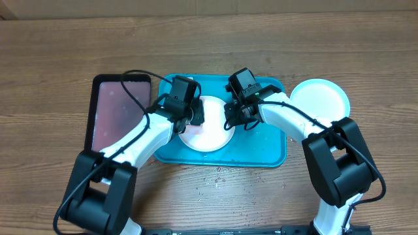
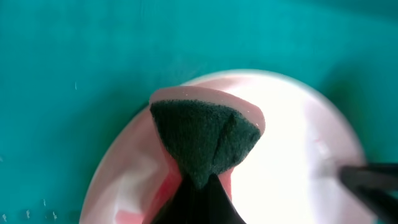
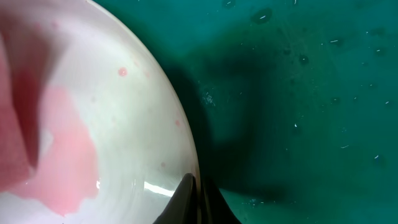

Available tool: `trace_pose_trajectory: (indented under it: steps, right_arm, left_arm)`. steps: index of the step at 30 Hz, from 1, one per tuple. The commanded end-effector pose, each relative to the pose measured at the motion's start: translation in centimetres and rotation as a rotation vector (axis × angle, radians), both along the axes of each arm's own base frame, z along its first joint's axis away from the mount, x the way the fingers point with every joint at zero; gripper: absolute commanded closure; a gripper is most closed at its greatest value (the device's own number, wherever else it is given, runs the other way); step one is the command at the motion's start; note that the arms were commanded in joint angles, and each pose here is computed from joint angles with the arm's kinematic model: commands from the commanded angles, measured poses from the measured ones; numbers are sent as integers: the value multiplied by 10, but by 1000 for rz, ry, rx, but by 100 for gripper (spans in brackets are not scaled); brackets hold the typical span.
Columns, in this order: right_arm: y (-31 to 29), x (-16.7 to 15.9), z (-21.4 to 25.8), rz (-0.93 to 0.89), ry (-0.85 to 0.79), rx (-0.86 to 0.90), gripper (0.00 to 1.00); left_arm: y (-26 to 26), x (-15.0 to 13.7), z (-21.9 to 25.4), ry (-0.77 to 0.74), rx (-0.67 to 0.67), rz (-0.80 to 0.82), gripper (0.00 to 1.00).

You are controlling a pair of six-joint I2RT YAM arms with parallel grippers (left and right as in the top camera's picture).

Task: Clean dirty plates on tray and stack at the side
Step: 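Scrub the pink-rimmed plate with the sponge while right gripper holds it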

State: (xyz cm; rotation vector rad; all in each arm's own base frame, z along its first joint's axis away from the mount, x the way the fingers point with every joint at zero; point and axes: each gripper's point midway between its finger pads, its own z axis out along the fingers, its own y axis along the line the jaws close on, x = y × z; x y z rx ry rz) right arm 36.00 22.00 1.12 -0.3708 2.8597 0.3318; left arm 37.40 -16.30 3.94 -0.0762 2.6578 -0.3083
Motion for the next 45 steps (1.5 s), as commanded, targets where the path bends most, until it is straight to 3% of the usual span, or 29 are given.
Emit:
trace_pose_trajectory:
  steps: [1,5,11,15,20,26,29,33,35,38,45]
  right_arm:
    - [-2,0,-3,13,-3,-31,96]
    - [-2,0,-3,13,-3,-31,96]
    - [-2,0,-3,13,-3,-31,96]
    - [-2,0,-3,13,-2,-31,96]
    - [-2,0,-3,13,-2,-31,96]
    - [-2,0,-3,13,-3,-31,96]
    - [-2,0,-3,13,-3,-31,96]
    - [-2,0,-3,13,-3,-31,96]
    - [-2,-1,-3,13,-2,-31,96]
    - [-4,-3,-4,13,6,-36,96]
    - [-4,-4,-4,13,14,-40,95]
  left_arm:
    - [-5,4,2,-3,-6,-31,96]
    - [-13,-2,2,12,-29,-100,96]
    - [-47,-24,8,5,-109,-453,96]
    - [-30,-11,6,-22,-28,-384,96]
    - [7,14,6,-60,78,-131,96]
    - [21,24,9,-77,78,47,96]
    - [7,20,9,-67,30,-16,96]
    - [-42,-3,15,-65,-97,-387,96]
    - [-51,-14,16,-60,-122,-493,96]
    - [-43,-14,16,-45,-114,-479,96]
    - [18,13,47,-80,-116,-239,96]
